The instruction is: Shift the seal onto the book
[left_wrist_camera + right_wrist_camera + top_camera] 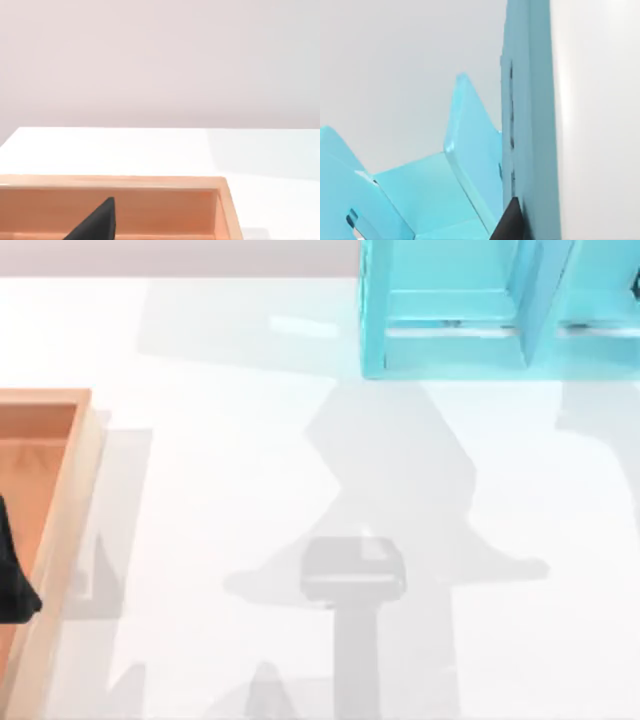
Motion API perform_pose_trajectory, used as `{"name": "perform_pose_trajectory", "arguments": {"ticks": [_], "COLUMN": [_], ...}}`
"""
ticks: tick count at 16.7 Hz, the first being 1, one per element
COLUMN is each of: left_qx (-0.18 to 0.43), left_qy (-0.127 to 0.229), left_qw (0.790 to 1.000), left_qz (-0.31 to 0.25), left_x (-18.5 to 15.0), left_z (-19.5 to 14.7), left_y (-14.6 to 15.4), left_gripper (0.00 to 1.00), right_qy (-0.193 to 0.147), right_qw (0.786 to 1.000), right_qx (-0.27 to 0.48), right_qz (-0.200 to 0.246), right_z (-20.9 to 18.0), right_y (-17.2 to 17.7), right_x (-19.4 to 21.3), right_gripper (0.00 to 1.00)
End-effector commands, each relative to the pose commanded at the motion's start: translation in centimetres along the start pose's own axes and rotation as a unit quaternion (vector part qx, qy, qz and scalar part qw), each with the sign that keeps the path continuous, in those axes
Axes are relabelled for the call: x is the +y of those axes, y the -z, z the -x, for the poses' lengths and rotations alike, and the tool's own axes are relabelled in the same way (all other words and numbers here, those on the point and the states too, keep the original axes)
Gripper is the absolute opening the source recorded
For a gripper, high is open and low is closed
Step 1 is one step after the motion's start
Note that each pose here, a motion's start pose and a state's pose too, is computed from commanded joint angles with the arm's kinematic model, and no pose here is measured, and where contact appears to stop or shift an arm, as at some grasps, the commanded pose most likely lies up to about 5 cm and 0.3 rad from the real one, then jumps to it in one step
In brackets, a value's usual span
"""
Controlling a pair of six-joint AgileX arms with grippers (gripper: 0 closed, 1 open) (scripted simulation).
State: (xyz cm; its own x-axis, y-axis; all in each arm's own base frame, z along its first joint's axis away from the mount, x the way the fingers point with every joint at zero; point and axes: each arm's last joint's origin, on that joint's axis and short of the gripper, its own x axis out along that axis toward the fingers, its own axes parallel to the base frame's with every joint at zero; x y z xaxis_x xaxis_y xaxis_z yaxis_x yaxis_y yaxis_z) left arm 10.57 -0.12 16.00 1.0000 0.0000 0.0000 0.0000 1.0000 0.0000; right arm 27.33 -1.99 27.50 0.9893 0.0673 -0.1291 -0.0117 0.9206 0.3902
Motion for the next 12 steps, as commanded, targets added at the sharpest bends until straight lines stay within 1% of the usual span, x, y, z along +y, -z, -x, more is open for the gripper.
{"name": "perform_pose_trajectory", "arguments": {"ticks": [4, 6, 7, 9, 12], "left_qx": [0.000, 0.000, 0.000, 0.000, 0.000], "left_qy": [0.000, 0.000, 0.000, 0.000, 0.000], "left_qw": [1.000, 1.000, 1.000, 1.000, 1.000], "left_qz": [0.000, 0.000, 0.000, 0.000, 0.000], "left_x": [0.0, 0.0, 0.0, 0.0, 0.0], "left_z": [0.0, 0.0, 0.0, 0.0, 0.0], "left_y": [0.0, 0.0, 0.0, 0.0, 0.0], "left_gripper": [1.00, 1.00, 1.00, 1.00, 1.00], "right_qy": [-0.001, -0.006, -0.012, -0.029, -0.070], "right_qw": [1.000, 1.000, 0.999, 0.996, 0.981], "right_qx": [0.004, 0.005, 0.007, 0.017, 0.038], "right_qz": [0.000, 0.015, 0.031, 0.077, 0.176], "right_z": [-0.2, -0.6, -1.1, -2.3, -3.8], "right_y": [0.2, 0.5, 0.8, 2.1, 5.6], "right_x": [0.0, 0.7, 1.4, 3.6, 8.4], "right_gripper": [0.00, 0.00, 0.00, 0.00, 0.00]}}
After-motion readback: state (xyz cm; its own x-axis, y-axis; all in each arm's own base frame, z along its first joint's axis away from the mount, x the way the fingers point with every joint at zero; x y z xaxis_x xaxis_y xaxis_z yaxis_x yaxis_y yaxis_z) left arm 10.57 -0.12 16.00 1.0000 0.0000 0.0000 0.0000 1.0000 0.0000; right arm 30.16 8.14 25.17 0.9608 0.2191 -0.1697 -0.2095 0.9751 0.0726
